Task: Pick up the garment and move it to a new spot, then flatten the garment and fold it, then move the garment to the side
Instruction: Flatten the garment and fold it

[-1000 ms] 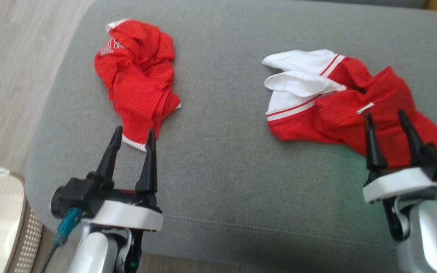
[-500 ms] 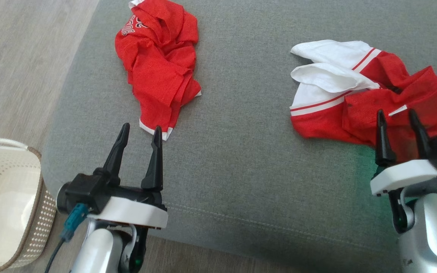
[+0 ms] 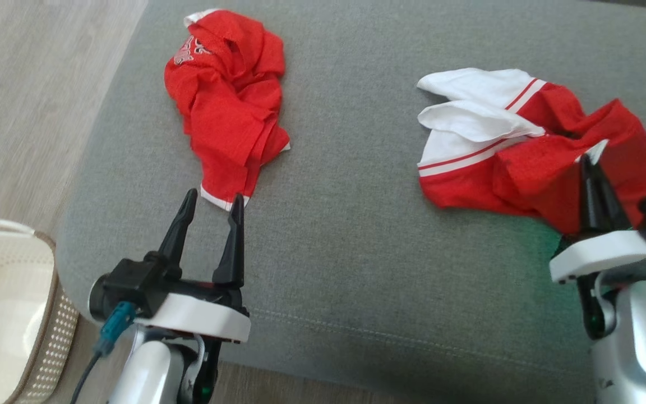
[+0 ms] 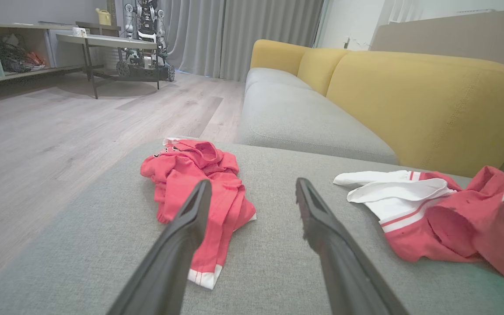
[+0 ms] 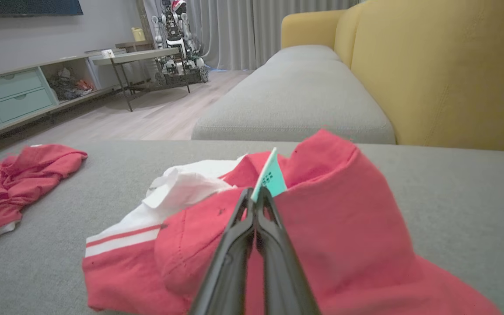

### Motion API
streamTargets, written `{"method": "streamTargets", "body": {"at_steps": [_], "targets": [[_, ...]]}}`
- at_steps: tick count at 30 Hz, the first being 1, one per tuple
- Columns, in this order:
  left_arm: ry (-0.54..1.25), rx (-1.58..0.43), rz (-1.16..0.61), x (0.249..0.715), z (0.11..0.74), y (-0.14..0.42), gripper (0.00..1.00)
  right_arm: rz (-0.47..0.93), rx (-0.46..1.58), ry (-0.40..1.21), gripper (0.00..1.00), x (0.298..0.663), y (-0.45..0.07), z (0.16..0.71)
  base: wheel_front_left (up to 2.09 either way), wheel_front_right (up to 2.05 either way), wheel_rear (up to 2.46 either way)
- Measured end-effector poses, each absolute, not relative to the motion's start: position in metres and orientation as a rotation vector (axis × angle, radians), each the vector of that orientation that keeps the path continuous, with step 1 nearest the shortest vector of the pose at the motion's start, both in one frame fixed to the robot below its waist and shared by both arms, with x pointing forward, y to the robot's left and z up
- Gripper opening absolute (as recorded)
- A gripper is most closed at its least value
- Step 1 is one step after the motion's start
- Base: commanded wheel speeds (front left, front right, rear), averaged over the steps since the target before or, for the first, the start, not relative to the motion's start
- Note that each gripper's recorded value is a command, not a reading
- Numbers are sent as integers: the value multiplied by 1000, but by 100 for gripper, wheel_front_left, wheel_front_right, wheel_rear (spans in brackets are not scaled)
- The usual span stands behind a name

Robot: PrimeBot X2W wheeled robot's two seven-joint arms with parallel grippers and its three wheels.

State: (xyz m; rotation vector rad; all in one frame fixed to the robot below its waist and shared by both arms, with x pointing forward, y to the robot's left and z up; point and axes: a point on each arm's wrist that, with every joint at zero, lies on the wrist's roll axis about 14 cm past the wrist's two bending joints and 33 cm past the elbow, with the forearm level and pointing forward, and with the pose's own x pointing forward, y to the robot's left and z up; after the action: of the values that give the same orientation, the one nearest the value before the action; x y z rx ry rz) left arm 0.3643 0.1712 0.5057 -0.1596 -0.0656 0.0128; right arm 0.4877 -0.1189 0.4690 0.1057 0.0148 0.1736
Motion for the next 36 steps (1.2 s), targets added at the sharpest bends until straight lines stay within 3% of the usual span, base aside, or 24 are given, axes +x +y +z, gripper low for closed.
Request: {"method": "streamTargets", "body": {"at_steps": [10, 16, 20, 22, 27, 36], "targets": [[-92, -191, -16, 360, 515, 159, 100, 103, -112, -160, 0, 488, -159, 534, 0, 0, 0], [-80, -205, -35, 362, 512, 151, 100, 21, -259, -238, 0, 533, -209, 591, 0, 0, 0], [-67, -210, -34, 361, 508, 149, 100, -51, -314, -143, 3, 560, -245, 594, 0, 0, 0], [-60, -222, -24, 360, 506, 151, 100, -90, -319, -37, 100, 565, -262, 574, 0, 0, 0], [-53, -219, 1, 360, 504, 157, 100, -125, -329, 123, 100, 570, -276, 540, 0, 0, 0], [-77, -218, -11, 365, 511, 155, 100, -52, -285, -75, 100, 576, -235, 579, 0, 0, 0]]}}
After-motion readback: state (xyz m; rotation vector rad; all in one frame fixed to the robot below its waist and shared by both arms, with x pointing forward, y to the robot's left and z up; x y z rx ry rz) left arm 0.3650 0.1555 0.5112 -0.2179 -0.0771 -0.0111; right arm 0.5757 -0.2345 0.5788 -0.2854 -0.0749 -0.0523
